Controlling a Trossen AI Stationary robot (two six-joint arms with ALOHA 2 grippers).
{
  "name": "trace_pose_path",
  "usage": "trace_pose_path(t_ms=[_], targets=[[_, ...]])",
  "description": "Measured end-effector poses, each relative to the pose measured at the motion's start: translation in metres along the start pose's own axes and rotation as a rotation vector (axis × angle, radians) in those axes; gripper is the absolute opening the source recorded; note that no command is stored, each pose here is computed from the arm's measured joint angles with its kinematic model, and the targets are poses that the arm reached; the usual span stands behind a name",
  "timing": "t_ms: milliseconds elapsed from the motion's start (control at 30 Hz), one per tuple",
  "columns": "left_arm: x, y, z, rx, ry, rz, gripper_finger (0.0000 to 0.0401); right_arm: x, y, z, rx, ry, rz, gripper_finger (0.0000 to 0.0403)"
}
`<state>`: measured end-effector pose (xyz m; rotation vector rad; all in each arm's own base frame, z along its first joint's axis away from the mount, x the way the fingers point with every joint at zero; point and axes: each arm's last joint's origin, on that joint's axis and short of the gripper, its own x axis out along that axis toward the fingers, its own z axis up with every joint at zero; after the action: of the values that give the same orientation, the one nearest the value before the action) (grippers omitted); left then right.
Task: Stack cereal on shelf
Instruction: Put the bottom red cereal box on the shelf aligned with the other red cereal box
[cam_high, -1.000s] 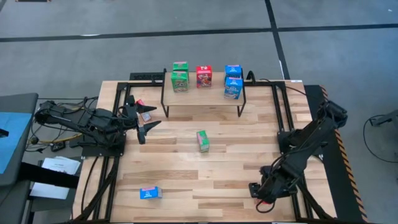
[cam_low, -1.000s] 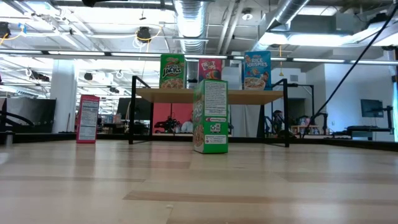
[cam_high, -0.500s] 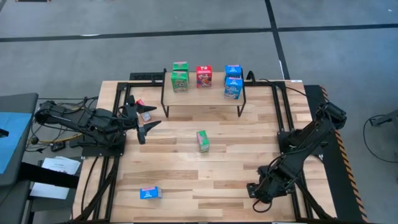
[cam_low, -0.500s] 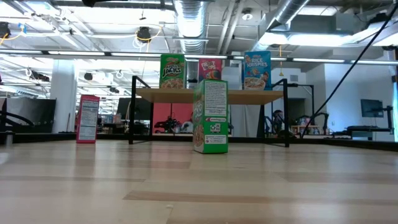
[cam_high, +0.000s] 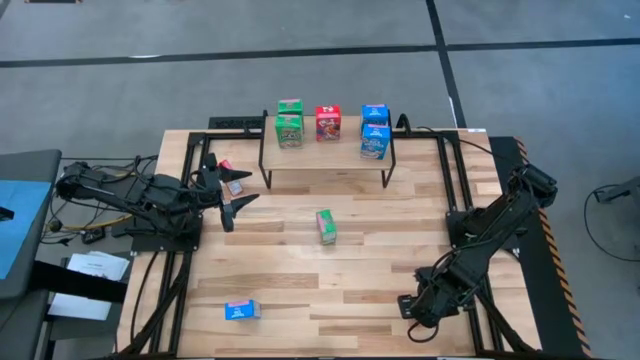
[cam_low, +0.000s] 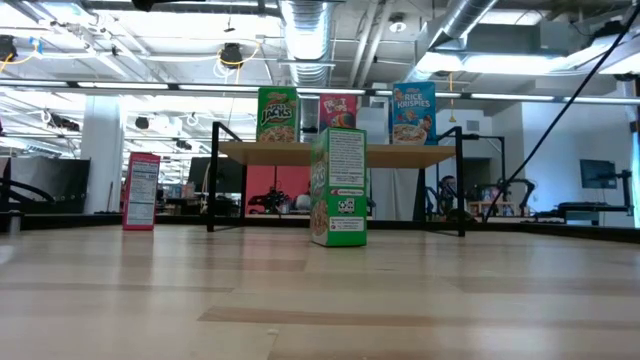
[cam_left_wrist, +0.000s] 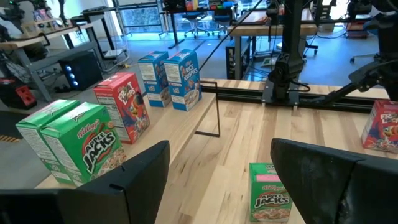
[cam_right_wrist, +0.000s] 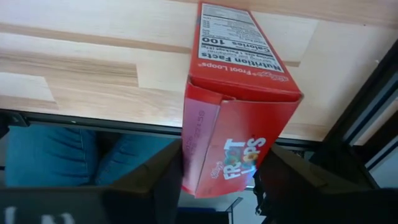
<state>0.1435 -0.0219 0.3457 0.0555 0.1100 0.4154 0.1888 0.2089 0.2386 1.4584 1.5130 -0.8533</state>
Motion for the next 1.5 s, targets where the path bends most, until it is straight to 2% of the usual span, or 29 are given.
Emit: trace_pose_path(t_ms=[467, 567, 667, 833, 1000, 1233, 1500], targets=[[0.0, 0.0, 0.0, -0.025, -0.001, -0.007, 0.0281, -0.004, 0.012, 0.011, -0.086, -0.002, 0.035, 0.021], [0.001, 0.001, 0.003, -0.093, -0.029, 0.059, 0.029, -0.008, 0.02, 0.018, -0.123, 0.0, 0.064, 0.0211], [0.001, 0.003, 0.004, -0.084, -0.039, 0.134, 0.0293, -0.011, 0.029, 0.027, -0.173, 0.002, 0.103, 0.0211], [0.001, 0.003, 0.005, -0.087, -0.046, 0.129, 0.0293, -0.02, 0.048, 0.045, -0.268, -0.009, 0.191, 0.021], [0.001, 0.003, 0.004, -0.076, -0.035, 0.129, 0.0293, -0.035, 0.073, 0.067, -0.411, -0.03, 0.35, 0.0212], [0.001, 0.003, 0.002, -0.065, -0.023, 0.13, 0.0293, -0.066, 0.109, 0.094, -0.631, -0.065, 0.682, 0.0212], [0.001, 0.003, 0.002, -0.047, -0.022, 0.133, 0.0293, -0.101, 0.131, 0.117, -0.83, -0.118, 0.982, 0.0212]])
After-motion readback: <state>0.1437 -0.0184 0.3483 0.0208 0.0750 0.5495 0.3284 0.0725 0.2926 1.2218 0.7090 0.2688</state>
